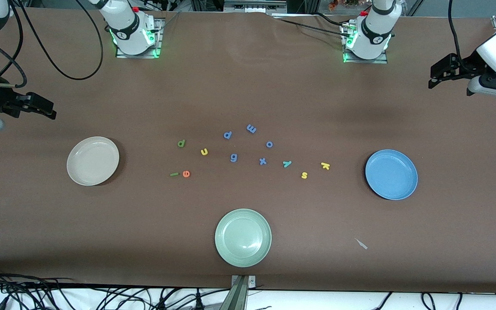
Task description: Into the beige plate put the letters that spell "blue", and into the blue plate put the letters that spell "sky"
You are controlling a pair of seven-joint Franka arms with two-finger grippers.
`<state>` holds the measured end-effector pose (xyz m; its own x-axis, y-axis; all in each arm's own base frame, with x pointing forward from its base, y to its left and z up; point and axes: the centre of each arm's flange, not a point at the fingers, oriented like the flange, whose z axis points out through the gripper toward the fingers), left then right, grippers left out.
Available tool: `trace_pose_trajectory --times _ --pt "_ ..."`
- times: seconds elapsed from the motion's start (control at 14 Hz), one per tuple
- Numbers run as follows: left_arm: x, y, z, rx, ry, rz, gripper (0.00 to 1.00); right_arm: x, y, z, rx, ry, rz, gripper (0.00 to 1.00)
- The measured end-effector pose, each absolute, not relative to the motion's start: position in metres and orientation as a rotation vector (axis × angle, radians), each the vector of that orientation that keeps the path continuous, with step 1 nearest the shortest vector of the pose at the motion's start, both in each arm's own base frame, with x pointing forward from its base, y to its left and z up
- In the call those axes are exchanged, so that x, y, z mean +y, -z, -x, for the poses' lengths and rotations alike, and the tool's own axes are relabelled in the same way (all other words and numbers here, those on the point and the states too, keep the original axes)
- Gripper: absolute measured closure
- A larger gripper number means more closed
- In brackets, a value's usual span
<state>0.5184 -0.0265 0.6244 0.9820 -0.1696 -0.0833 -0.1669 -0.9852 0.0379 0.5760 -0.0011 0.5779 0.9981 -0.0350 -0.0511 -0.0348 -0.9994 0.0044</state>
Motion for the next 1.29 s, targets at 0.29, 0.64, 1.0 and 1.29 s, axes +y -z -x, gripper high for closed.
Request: trace_pose_trajectory --times 0.29,0.64,1.0,1.29 --pt "-0.023 -0.623 -0.519 -0.266 0.144 -3.132 0.00 -0.001 -0.578 -0.576 -0.055 0.080 -3.137 0.00" --pt "-0.017 -0.616 -0.523 -0.270 0.176 -3.193 0.00 -0.001 -0.578 -0.576 -0.055 0.080 -3.137 0.00" --pt "-0.017 -0.614 -0.525 -0.269 0.182 -3.192 0.00 -0.001 -0.578 -0.576 -0.055 0.081 -3.137 0.00" --pt "-0.017 -0.615 -0.525 -0.268 0.178 -3.188 0.00 -0.001 -0.578 -0.576 -0.054 0.082 -3.137 0.00"
